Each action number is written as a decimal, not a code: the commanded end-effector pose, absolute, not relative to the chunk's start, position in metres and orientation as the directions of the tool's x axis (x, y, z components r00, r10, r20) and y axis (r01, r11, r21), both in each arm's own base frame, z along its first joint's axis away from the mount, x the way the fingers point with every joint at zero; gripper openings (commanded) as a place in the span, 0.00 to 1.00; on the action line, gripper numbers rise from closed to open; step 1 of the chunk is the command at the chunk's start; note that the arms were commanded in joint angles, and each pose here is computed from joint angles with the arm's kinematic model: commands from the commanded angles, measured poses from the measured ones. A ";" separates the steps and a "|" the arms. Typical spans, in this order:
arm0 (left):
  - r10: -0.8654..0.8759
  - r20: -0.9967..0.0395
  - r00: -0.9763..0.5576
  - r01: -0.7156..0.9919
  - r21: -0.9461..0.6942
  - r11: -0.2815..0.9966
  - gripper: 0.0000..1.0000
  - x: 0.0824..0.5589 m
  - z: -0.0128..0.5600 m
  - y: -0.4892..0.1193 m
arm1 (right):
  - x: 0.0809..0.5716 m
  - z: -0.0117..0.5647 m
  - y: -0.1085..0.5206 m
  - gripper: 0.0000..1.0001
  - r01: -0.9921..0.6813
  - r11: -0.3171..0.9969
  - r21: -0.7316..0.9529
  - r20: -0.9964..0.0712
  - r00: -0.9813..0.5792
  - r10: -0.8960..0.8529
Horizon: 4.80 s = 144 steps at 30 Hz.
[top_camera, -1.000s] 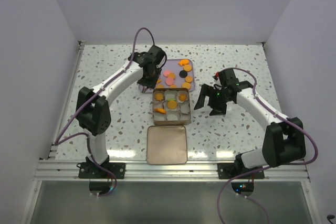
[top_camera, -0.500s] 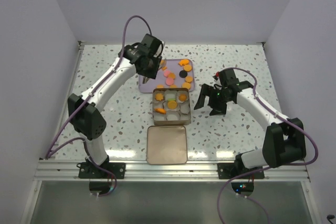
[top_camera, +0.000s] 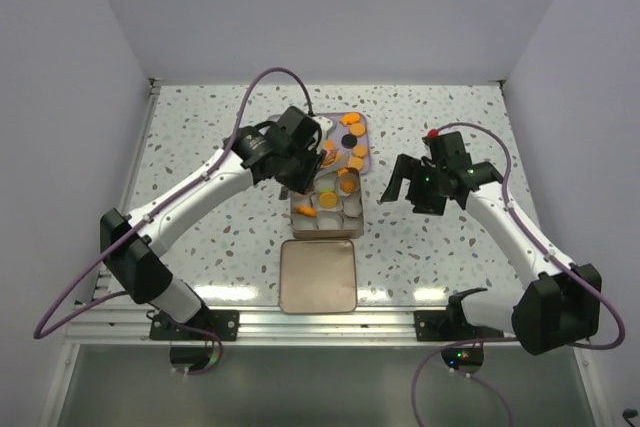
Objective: Pack the cookies
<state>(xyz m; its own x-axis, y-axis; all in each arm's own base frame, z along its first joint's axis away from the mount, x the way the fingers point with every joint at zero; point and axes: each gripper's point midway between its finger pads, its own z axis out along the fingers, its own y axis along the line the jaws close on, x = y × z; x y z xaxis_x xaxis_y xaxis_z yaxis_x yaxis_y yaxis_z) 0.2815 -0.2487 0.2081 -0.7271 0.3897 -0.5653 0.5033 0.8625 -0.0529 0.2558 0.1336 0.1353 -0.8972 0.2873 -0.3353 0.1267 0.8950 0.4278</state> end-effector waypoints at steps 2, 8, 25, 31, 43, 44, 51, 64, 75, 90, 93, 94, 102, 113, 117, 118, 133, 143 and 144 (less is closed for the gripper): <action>0.357 -0.602 -0.714 0.526 -0.125 0.841 0.26 0.261 0.210 -0.259 | 0.258 0.149 0.125 0.95 0.149 0.898 0.415 -0.391 -0.862 0.324; 0.386 -0.570 -0.725 0.559 -0.160 0.813 0.25 0.231 0.188 -0.270 | 0.253 0.146 0.122 0.95 0.157 0.901 0.406 -0.393 -0.860 0.327; 0.399 -0.544 -0.738 0.574 -0.196 0.795 0.33 0.218 0.171 -0.298 | 0.248 0.140 0.123 0.95 0.144 0.905 0.401 -0.369 -0.878 0.304; 0.402 -0.543 -0.738 0.575 -0.193 0.795 0.37 0.217 0.171 -0.298 | 0.248 0.138 0.123 0.96 0.141 0.906 0.399 -0.366 -0.882 0.298; 0.388 -0.556 -0.735 0.557 -0.170 0.813 0.43 0.222 0.177 -0.294 | 0.249 0.135 0.126 0.96 0.131 0.906 0.403 -0.357 -0.889 0.287; 0.389 -0.556 -0.734 0.558 -0.170 0.812 0.43 0.222 0.177 -0.295 | 0.249 0.135 0.126 0.96 0.130 0.906 0.403 -0.355 -0.890 0.285; 0.384 -0.564 -0.731 0.558 -0.169 0.813 0.43 0.225 0.184 -0.298 | 0.249 0.135 0.126 0.96 0.124 0.907 0.402 -0.358 -0.891 0.280; 0.412 -0.553 -0.725 0.569 -0.143 0.809 0.45 0.226 0.184 -0.295 | 0.251 0.134 0.125 0.96 0.121 0.910 0.397 -0.364 -0.889 0.277; 0.396 -0.590 -0.703 0.553 -0.104 0.827 0.45 0.234 0.205 -0.288 | 0.251 0.132 0.126 0.96 0.121 0.909 0.398 -0.358 -0.892 0.275; 0.328 -0.615 -0.717 0.422 -0.008 0.907 0.45 0.294 0.223 -0.252 | 0.250 0.130 0.126 0.96 0.121 0.909 0.399 -0.352 -0.895 0.274; 0.321 -0.609 -0.725 0.396 0.012 0.918 0.47 0.311 0.219 -0.248 | 0.251 0.130 0.127 0.96 0.117 0.911 0.396 -0.352 -0.897 0.268; 0.323 -0.606 -0.727 0.390 0.022 0.920 0.48 0.314 0.218 -0.246 | 0.251 0.130 0.126 0.96 0.118 0.911 0.396 -0.352 -0.896 0.270; 0.358 -0.554 -0.752 0.380 0.079 0.922 0.49 0.342 0.189 -0.250 | 0.255 0.133 0.126 0.96 0.112 0.915 0.388 -0.361 -0.895 0.263; 0.380 -0.499 -0.779 0.370 0.124 0.921 0.49 0.356 0.160 -0.256 | 0.255 0.129 0.123 0.96 0.107 0.921 0.375 -0.356 -0.900 0.250; 0.386 -0.478 -0.789 0.369 0.134 0.920 0.49 0.357 0.153 -0.256 | 0.256 0.126 0.124 0.96 0.108 0.920 0.377 -0.348 -0.904 0.248; 0.386 -0.477 -0.789 0.366 0.139 0.920 0.49 0.359 0.153 -0.256 | 0.256 0.126 0.124 0.96 0.107 0.920 0.378 -0.348 -0.904 0.248; 0.408 -0.428 -0.806 0.370 0.174 0.913 0.41 0.357 0.136 -0.251 | 0.265 0.122 0.128 0.96 0.104 0.918 0.382 -0.334 -0.911 0.242; 0.380 -0.473 -0.795 0.332 0.185 0.925 0.36 0.370 0.162 -0.240 | 0.267 0.123 0.128 0.96 0.103 0.919 0.381 -0.335 -0.911 0.241; 0.380 -0.480 -0.791 0.330 0.189 0.925 0.36 0.371 0.168 -0.238 | 0.267 0.122 0.128 0.96 0.103 0.919 0.380 -0.334 -0.911 0.241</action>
<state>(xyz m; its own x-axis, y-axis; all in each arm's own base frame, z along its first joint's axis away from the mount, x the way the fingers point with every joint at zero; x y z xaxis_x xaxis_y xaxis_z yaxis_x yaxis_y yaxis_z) 0.3546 -0.2477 0.1371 -0.8177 0.3956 -0.4182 0.3610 0.9183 0.1627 0.2548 0.1230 0.1085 -0.9219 0.2500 -0.2961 0.1381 0.9258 0.3518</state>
